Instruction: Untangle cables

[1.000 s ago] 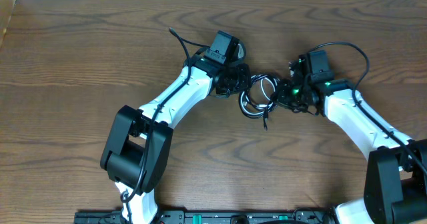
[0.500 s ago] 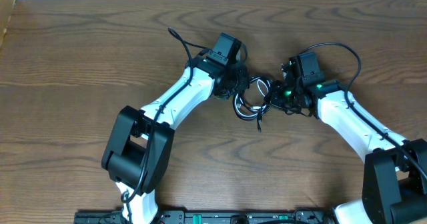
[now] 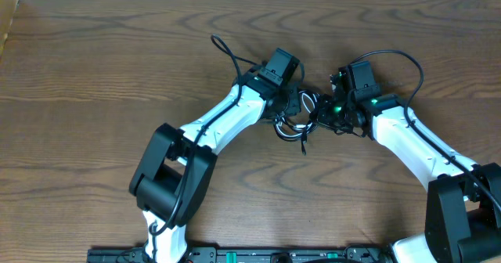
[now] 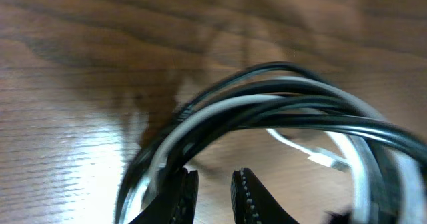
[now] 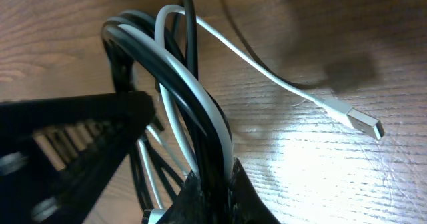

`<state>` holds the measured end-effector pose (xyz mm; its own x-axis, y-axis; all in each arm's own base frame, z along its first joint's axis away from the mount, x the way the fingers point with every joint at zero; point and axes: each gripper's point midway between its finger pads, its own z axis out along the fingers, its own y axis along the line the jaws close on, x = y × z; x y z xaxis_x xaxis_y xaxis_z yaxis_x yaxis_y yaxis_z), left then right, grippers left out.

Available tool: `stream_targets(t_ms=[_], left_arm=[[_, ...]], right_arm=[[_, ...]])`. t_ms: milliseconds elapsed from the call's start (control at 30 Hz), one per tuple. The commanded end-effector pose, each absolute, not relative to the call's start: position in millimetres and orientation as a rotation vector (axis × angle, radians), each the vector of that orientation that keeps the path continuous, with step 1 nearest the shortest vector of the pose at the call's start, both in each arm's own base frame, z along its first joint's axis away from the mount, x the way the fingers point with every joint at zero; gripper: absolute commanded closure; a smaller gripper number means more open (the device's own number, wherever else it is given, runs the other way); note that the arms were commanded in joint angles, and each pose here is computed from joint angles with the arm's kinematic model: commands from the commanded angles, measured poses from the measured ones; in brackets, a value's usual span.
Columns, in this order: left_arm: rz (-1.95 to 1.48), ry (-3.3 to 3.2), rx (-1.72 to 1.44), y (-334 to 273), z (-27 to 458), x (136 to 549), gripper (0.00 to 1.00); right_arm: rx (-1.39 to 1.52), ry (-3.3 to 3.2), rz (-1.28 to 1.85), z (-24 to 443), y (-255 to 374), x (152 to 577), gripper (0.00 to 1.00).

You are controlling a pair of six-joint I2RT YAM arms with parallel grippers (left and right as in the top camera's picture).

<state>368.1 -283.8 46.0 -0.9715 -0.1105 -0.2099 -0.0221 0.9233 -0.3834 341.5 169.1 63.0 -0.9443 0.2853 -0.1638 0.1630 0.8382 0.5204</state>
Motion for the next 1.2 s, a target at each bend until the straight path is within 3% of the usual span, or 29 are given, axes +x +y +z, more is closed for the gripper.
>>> stream_targets(t_ms=[0,633,833,933,1067,1167], left_arm=[[-0.435,2.859,-0.158,-265.4,32.8,375.4,0.77],[-0.036,2.95,-0.195,-211.0,18.8,350.7,0.65],[-0.047,2.944,-0.194,-213.6,15.4,353.5,0.65],[-0.07,2.925,-0.195,-217.0,16.5,358.4,0.66],[-0.202,2.914,-0.086,-235.7,19.8,364.2,0.79],[-0.368,2.921,0.013,-257.5,23.8,362.2,0.79]], right_arm=[[0.352,2.786,0.772,63.9,172.5,340.1,0.99],[0.346,2.78,0.766,64.2,172.1,341.5,0.99],[0.344,2.776,0.769,64.7,172.4,342.4,0.99],[0.339,2.775,0.768,64.7,172.4,342.4,0.99],[0.337,2.773,0.768,64.9,172.5,342.9,0.99],[0.33,2.766,0.771,65.7,173.0,344.3,0.99]])
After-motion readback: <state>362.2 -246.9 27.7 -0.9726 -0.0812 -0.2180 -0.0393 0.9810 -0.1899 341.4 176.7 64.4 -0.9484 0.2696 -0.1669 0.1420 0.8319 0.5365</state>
